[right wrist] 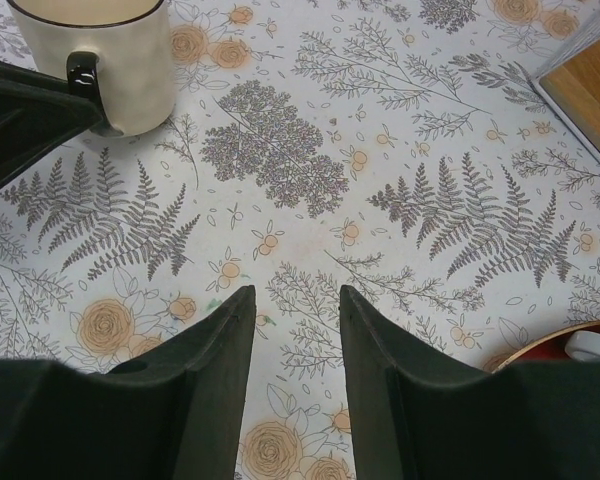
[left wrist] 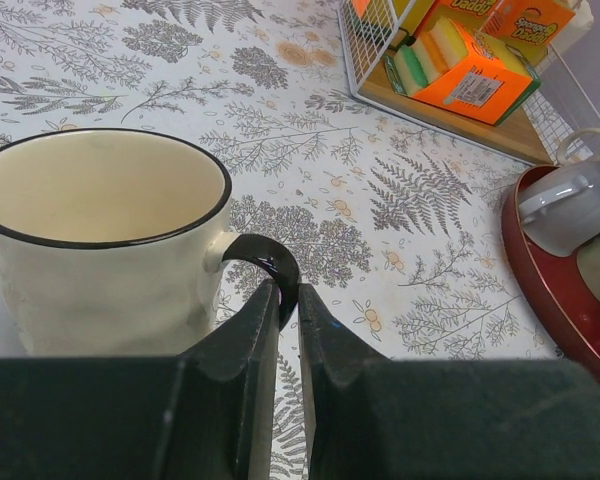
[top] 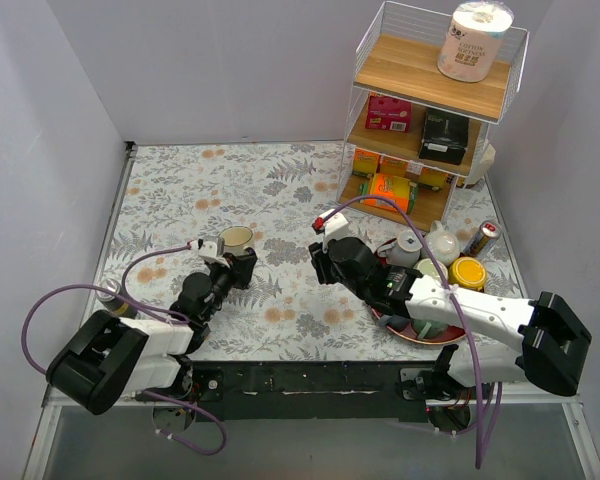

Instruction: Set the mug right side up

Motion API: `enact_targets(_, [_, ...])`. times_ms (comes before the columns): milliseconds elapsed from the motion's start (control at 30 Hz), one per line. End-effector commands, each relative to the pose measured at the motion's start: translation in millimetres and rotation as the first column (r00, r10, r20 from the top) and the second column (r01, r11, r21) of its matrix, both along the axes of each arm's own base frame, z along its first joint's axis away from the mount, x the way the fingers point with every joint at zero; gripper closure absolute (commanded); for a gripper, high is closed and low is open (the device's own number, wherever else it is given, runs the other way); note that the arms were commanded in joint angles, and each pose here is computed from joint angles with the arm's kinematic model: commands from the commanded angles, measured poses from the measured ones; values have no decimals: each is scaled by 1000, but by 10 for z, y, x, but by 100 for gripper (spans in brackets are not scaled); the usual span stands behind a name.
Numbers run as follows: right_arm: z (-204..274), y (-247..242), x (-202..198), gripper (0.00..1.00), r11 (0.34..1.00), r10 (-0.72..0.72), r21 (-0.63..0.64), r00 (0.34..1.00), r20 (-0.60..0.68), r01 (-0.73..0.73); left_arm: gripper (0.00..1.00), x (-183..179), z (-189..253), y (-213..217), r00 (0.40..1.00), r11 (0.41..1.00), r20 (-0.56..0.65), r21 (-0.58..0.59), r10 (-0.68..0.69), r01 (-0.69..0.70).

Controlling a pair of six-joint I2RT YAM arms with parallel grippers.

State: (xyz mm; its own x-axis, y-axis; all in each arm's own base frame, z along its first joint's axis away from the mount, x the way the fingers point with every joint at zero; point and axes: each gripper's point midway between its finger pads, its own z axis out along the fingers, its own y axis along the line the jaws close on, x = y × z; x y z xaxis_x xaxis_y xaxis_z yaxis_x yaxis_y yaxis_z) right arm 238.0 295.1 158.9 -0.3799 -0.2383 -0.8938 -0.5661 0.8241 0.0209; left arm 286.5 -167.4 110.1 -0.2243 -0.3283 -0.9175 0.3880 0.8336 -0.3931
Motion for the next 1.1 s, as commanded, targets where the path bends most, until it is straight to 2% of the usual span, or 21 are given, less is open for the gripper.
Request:
enact_targets(0, [135,65,80,53,999,-30,41,999,15,30,96,4,29,68,998,999,31,-19,50,-50])
enact_targets(33, [129,62,84,53,999,-32,41,999,13,32,95,-4,-3,75,998,998,19,-19,57,-56])
enact_targets(100, [110,60,89,53,999,-38,39,999,10,38,88,-28,-69,50,999,999,-2,-10,51,-51])
enact_targets(233, [93,37,100,52,998,-49,35,999,16,48,84,-64,-181,97,996,996,-42,-9,83,-83])
enact_targets(333, [98,4,115,51,998,-62,32,998,27,61,77,-73,-250,143,990,992,-75,-4,122,-122])
enact_targets(367, [104,-7,120,51,997,-66,33,997,32,65,73,-68,-250,139,988,992,-85,-10,127,-129])
enact_targets(400, [105,-13,126,51,997,-69,35,997,34,68,63,-67,-253,142,986,990,-97,-18,135,-137])
enact_targets(467, [93,-25,122,50,997,-72,34,997,36,71,56,-67,-279,189,981,986,-112,-11,162,-164])
enact_targets(500, [86,-28,130,50,997,-75,35,996,37,74,49,-67,-266,184,979,985,-118,-24,165,-169])
enact_targets(633, [85,-34,133,50,996,-80,42,996,37,78,36,-74,-361,227,964,980,-178,-1,198,-201])
enact_targets(700, [76,-37,137,49,996,-83,43,996,35,81,32,-28,-237,201,965,978,-169,-18,201,-207])
enact_targets(733, [81,-45,138,49,995,-86,45,996,36,84,30,-58,-311,211,957,978,-206,8,205,-208])
enact_targets(800, [86,-53,133,49,995,-90,50,995,34,88,27,-6,-85,180,959,975,-192,-40,208,-219])
enact_targets(833, [76,-61,135,49,995,-91,47,995,32,90,25,-47,-165,201,947,975,-239,-10,215,-224])
enact_targets(933, [110,-75,129,47,993,-102,63,994,28,100,18,-31,70,149,938,974,-277,-29,210,-226])
enact_targets(1000, [138,-92,133,45,991,-113,74,993,28,111,6,-37,154,128,927,972,-311,-38,209,-232])
enact_targets(1067, [144,-93,131,41,991,-110,74,994,26,108,2,-37,229,124,902,968,-369,-18,226,-250])
